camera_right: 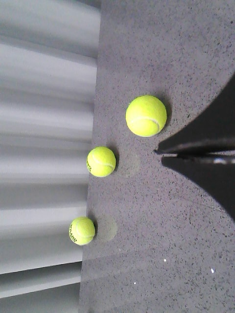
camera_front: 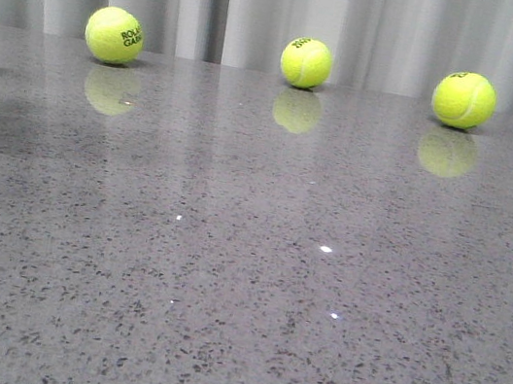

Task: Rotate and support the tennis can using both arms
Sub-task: 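Open the left gripper and back it away from the upright can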

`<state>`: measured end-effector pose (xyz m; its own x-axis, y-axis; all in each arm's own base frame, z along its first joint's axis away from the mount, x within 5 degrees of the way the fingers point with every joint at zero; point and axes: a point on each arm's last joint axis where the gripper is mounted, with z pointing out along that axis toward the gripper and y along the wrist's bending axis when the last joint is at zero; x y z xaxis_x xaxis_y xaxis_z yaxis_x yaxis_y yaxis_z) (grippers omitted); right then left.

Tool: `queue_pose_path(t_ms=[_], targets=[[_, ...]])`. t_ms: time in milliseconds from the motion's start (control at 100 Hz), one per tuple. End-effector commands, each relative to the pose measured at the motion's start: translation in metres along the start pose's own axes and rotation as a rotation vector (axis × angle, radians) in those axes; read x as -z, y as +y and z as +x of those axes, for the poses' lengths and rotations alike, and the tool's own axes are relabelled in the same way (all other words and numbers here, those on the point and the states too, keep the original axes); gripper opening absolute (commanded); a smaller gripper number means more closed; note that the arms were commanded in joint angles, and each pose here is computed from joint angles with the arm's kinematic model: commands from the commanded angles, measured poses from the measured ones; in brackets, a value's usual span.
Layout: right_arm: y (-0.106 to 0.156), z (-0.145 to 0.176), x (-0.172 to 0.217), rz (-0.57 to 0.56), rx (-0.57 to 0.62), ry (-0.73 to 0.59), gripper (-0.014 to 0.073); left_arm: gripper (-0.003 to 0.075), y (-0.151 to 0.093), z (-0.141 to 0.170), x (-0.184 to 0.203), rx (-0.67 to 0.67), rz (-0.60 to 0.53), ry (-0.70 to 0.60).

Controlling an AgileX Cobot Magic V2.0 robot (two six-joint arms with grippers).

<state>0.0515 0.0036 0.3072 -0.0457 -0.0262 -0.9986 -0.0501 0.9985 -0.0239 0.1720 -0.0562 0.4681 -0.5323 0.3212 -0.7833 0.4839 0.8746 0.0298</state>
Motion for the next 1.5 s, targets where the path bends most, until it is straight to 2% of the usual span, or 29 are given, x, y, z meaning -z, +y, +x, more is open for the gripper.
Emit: queue_pose_path(t_ms=[0, 150, 310, 600, 770, 840, 910, 1140, 1490], targets=[[-0.001, -0.014, 0.001, 0.011, -0.001, -0.088, -0.0068, 0.0449, -0.006, 0.002, 0.025, 0.005, -0.035, -0.182], [-0.001, -0.014, 0.001, 0.011, -0.001, -0.088, -0.0068, 0.0449, -0.013, 0.033, 0.044, 0.022, -0.095, -0.317], [-0.001, -0.014, 0.001, 0.011, -0.001, -0.088, -0.0068, 0.0449, -0.017, 0.077, 0.048, 0.075, -0.158, -0.419], [-0.001, -0.014, 0.001, 0.011, -0.001, -0.088, -0.0068, 0.0437, -0.025, 0.156, 0.024, 0.11, -0.2, -0.602], [-0.001, -0.014, 0.001, 0.011, -0.001, -0.088, -0.0068, 0.0433, -0.026, 0.187, 0.008, 0.113, -0.23, -0.711], [-0.001, -0.014, 0.001, 0.011, -0.001, -0.088, -0.0068, 0.0398, -0.025, 0.194, 0.001, 0.115, -0.241, -0.739], [-0.001, -0.014, 0.001, 0.011, -0.001, -0.088, -0.0068, 0.033, -0.024, 0.198, -0.005, 0.117, -0.246, -0.744], [-0.001, -0.014, 0.001, 0.011, -0.001, -0.088, -0.0068, -0.0024, -0.023, 0.202, -0.01, 0.119, -0.249, -0.745], [-0.001, -0.014, 0.001, 0.011, -0.001, -0.088, -0.0068, -0.0021, -0.023, 0.202, -0.01, 0.119, -0.249, -0.741]])
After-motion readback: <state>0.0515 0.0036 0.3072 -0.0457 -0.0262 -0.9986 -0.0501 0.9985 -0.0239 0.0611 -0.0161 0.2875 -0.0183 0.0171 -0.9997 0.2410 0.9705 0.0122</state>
